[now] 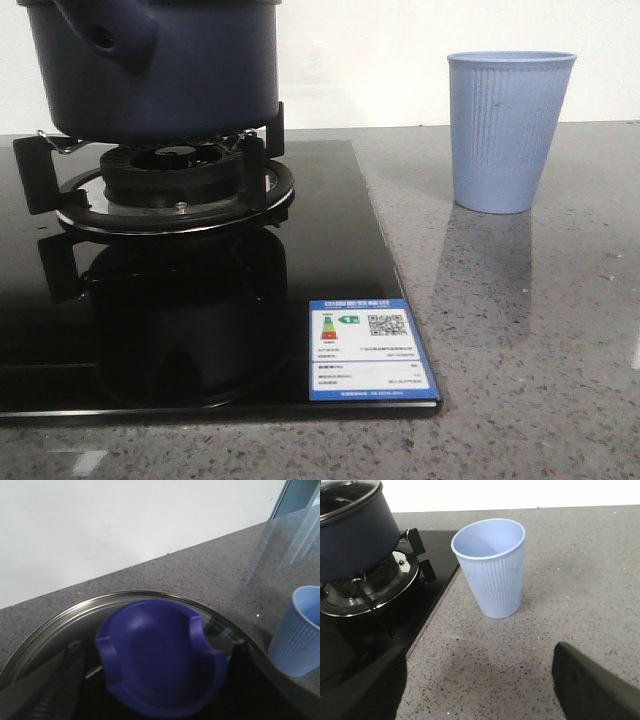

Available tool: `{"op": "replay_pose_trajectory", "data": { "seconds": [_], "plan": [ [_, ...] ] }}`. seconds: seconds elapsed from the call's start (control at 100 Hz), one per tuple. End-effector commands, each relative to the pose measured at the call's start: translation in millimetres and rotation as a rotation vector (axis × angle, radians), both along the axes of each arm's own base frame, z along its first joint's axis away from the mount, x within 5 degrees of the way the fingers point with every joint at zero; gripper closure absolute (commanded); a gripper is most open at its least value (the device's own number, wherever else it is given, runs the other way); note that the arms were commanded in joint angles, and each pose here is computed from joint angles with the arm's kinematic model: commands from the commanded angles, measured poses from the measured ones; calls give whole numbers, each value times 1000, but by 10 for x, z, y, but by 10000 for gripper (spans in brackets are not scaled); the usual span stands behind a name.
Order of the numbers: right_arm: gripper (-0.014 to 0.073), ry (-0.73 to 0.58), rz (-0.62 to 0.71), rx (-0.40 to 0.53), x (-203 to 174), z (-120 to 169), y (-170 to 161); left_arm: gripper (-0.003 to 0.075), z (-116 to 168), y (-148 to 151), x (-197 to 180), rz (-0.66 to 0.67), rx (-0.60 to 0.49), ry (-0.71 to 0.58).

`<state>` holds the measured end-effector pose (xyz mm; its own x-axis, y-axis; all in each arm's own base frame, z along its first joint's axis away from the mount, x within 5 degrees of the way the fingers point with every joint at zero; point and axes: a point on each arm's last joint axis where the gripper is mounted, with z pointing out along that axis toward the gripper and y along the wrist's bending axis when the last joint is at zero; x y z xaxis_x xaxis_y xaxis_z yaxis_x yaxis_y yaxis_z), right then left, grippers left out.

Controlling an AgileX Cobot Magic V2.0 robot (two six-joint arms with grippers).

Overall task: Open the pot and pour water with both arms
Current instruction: 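Reach the right gripper to the light blue cup and grasp it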

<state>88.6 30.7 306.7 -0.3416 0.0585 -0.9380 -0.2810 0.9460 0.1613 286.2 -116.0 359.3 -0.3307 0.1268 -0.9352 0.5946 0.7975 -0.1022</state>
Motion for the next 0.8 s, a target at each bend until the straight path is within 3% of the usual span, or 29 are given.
{"op": "replay_pose_trajectory", "data": {
  "seconds": [0.0,0.33,0.79],
  "plan": [
    [78,-95,-13,24,36,171,-2,186,201,1,-21,23,-50,-58],
    [78,-94,-12,26,36,171,-2,314,201,-1,-14,22,-48,-59],
    [78,-96,-13,27,36,173,-2,323,267,0,-7,26,-57,-79]
  ]
}}
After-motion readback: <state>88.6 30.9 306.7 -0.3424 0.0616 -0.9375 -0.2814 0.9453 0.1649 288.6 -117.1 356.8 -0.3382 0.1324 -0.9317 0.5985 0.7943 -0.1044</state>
